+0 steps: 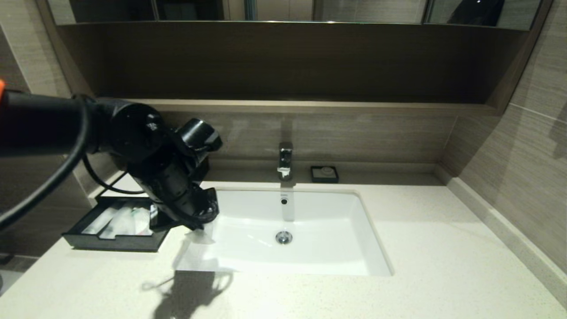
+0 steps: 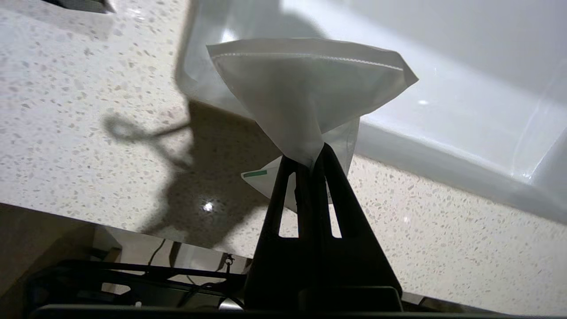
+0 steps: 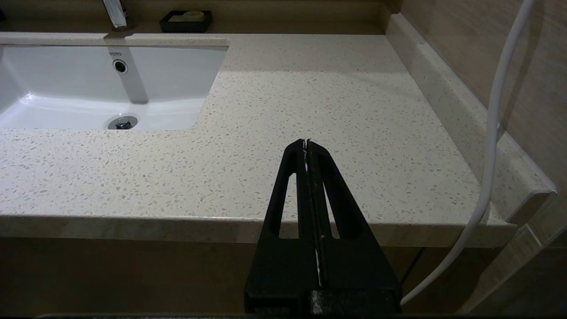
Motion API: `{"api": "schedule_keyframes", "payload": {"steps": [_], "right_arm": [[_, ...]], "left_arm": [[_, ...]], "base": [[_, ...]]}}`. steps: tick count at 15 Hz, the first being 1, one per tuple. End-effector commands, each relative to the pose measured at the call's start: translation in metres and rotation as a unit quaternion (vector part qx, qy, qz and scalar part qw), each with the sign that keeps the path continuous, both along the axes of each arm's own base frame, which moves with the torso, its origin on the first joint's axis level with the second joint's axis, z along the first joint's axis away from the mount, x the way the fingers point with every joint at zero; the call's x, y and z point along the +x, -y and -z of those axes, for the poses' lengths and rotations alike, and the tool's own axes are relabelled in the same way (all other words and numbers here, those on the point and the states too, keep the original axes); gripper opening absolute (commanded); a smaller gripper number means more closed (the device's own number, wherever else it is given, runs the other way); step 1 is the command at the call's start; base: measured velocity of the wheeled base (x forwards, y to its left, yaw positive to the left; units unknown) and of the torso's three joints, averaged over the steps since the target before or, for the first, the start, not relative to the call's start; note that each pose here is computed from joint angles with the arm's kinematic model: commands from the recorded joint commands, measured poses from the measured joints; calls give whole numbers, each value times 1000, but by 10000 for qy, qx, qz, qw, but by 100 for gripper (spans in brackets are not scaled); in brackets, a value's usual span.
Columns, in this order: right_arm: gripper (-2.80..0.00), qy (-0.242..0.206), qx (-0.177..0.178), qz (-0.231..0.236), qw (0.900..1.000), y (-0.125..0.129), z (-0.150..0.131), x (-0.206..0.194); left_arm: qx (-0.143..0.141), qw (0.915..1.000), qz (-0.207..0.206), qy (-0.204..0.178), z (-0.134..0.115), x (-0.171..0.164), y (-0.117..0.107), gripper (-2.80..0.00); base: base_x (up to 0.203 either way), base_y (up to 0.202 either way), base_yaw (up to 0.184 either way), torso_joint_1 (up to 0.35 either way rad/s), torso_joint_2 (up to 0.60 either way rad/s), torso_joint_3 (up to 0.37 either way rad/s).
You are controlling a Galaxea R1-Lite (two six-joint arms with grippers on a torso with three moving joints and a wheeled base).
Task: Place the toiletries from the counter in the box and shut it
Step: Place the bathroom toiletry into the drawer
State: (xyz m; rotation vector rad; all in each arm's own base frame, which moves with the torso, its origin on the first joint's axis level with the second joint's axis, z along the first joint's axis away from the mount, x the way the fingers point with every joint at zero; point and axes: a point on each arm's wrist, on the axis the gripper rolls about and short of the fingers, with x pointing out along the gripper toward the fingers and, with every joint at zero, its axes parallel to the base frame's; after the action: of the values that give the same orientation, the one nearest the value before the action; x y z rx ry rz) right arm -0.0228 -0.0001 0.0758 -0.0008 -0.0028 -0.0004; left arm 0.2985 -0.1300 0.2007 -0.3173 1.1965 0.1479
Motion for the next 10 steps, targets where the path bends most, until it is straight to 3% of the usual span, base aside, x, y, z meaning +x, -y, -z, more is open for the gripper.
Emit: {"api": "schedule_keyframes", "payload": {"steps": [1,10], "right_arm": [[-280,2,0,-2,10000,0,0,0],[-280,1,3,-2,10000,0,0,0]], "left_arm": [[-55,9990,-414,127,-9,4,-25,-280],[39,9883,-1485,358,-8,27,-101,-280]], "base": [[0,0,0,0,0,0],[0,0,0,0,0,0]]}}
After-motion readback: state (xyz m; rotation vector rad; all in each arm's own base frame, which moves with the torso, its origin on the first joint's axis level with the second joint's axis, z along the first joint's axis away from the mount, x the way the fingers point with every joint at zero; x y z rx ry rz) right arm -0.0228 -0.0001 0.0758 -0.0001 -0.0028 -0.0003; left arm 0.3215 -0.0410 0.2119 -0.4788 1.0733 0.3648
